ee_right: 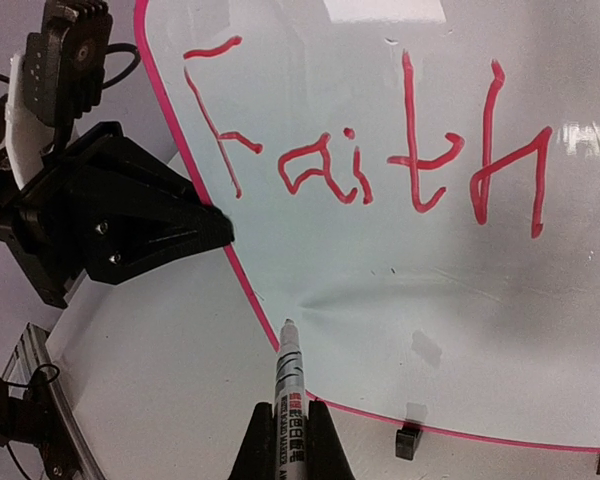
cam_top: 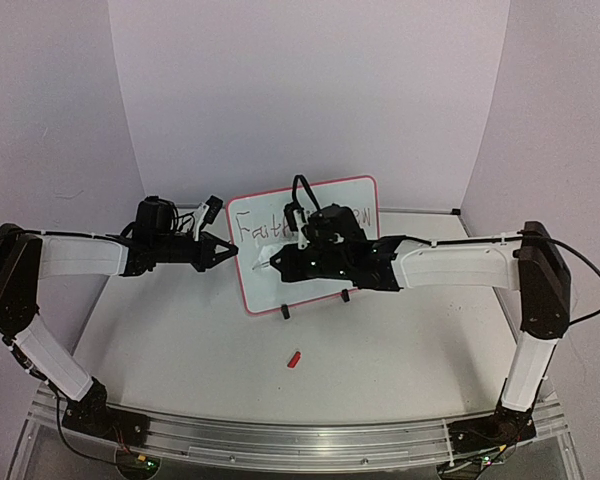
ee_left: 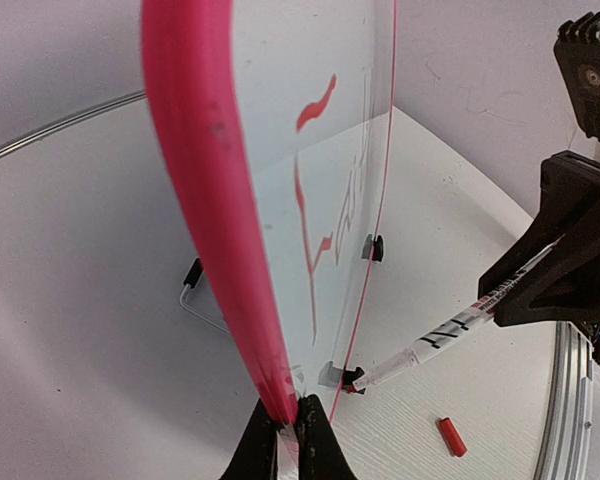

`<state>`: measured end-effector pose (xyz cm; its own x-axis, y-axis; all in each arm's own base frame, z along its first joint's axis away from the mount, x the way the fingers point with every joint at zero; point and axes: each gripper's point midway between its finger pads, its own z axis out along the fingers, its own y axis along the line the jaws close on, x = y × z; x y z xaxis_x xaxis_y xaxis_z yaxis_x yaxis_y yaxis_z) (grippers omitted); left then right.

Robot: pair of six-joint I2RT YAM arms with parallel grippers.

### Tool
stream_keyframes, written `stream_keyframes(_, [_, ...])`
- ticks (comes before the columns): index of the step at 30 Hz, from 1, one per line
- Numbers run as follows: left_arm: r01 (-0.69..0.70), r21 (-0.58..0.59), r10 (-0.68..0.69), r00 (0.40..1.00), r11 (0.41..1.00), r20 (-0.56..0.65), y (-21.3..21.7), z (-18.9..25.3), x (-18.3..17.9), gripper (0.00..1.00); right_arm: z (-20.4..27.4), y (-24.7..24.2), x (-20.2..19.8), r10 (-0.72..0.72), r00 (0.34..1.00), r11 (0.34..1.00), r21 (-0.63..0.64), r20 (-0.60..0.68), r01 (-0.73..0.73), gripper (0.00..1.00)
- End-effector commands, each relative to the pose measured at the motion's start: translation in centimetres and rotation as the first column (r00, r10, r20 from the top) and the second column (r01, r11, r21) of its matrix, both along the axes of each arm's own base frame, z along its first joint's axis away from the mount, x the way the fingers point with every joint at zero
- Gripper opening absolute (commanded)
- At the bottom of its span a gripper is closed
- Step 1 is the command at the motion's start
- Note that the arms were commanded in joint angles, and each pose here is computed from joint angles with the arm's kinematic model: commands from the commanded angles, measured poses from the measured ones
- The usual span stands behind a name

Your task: Write a sentence on the whiteboard

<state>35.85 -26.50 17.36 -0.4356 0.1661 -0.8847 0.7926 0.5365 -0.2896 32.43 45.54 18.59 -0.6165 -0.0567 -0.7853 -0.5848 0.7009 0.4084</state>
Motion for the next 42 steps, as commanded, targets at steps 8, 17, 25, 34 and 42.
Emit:
stream_keyframes(8, [-0.036, 0.071, 0.034, 0.999, 0.997, 0.036, 0.7, -1.1, 0.8, 0.0, 0.8, 0.7, 1.6, -0.057, 0.997, 0.998, 0.019, 0.055, 0.056, 0.0])
stream_keyframes(17, [-0.038, 0.071, 0.036, 0.999, 0.997, 0.038, 0.8, -1.0, 0.8, 0.0, 0.2, 1.4, 2.0, -0.047, 0.997, 0.999, 0.007, 0.06, 0.047, 0.0])
stream_keyframes(25, [-0.039, 0.07, 0.036, 0.999, 0.997, 0.039, 0.8, -0.9, 0.7, 0.0, -1.6, 0.7, 1.6, -0.049, 0.998, 0.998, -0.04, 0.033, 0.05, 0.0])
stream_keyframes(34, [-0.038, 0.071, 0.035, 0.999, 0.997, 0.038, 0.8, -0.9, 0.7, 0.0, -2.5, 0.3, 1.7, -0.057, 0.998, 0.995, -0.084, 0.026, 0.059, 0.0])
stream_keyframes(42, [-0.038, 0.069, 0.036, 0.998, 0.997, 0.042, 0.8, -0.7, 0.7, 0.0, -3.1, 0.3, 1.7, -0.059, 0.998, 0.993, -0.097, 0.017, 0.061, 0.0])
